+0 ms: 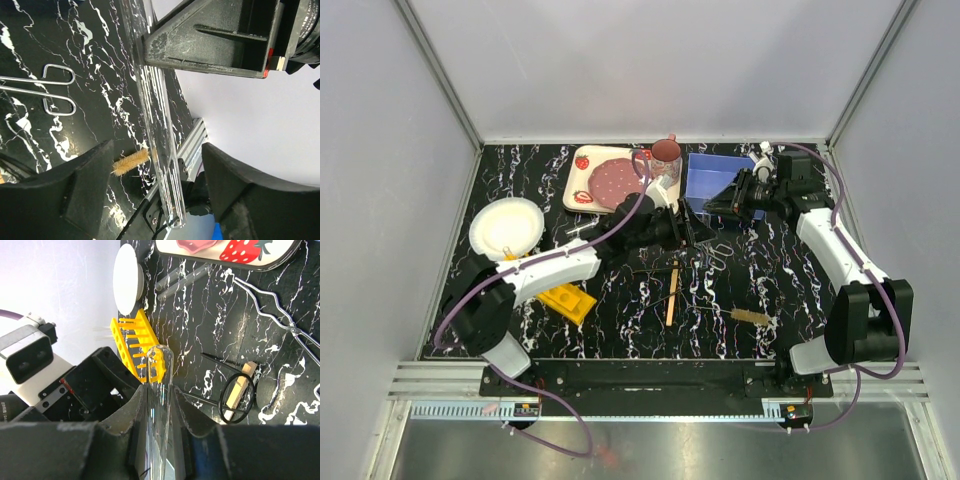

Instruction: Organize the chemistry lab equipment

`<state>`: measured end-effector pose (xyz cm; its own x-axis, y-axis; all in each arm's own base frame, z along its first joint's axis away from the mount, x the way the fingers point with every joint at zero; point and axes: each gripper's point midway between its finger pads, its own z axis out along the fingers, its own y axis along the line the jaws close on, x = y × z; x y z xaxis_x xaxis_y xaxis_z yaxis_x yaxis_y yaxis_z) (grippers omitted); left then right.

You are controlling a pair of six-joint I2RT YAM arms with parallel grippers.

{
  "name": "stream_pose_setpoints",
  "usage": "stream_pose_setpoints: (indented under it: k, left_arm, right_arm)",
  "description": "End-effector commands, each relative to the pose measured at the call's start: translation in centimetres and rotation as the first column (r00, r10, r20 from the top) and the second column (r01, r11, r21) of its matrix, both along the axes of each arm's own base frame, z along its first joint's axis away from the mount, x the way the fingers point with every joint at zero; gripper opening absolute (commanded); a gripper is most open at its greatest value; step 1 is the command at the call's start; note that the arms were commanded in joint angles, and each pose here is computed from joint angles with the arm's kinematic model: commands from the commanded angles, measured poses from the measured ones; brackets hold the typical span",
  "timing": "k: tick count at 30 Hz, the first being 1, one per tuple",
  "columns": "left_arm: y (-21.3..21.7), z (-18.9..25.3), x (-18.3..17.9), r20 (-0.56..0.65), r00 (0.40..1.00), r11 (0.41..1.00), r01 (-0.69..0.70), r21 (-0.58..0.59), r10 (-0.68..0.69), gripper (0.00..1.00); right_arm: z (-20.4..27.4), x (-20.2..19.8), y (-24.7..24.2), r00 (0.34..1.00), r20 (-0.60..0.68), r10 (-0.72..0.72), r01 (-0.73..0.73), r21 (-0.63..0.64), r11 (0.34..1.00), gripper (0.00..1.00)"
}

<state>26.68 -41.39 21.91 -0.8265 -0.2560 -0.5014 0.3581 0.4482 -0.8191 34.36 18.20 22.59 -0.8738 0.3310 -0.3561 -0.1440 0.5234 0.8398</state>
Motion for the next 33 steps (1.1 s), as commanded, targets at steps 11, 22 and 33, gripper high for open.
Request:
stream_pose_setpoints:
  k: [11, 22, 33]
  left_arm:
    - [-1.6, 2.5, -0.5, -0.042, 0.999, 0.997, 0.021, -0.073, -0.025, 0.25]
    - [3.7, 2.6, -1.8, -0.093, 0.989, 0.993, 0.106, -0.054, -0.111, 0.2]
    - [7.6, 0.8, -8.2, -0.194, 0.897, 0.914, 0.405, 0.009, -0.396, 0.2]
  right_arm:
    - [2.4, -0.8, 0.2, 0.996, 0.091, 0.021, -0.028, 0.07, 0.997, 0.24]
    - [4.1, -5.1, 0.4, 0.823, 0.47, 0.318, -0.302, -0.112, 0.947, 0.85]
    - [4.8, -12.8, -1.9, -0.083, 0.615, 0.784, -0.382, -0.746, 0.545, 1.0]
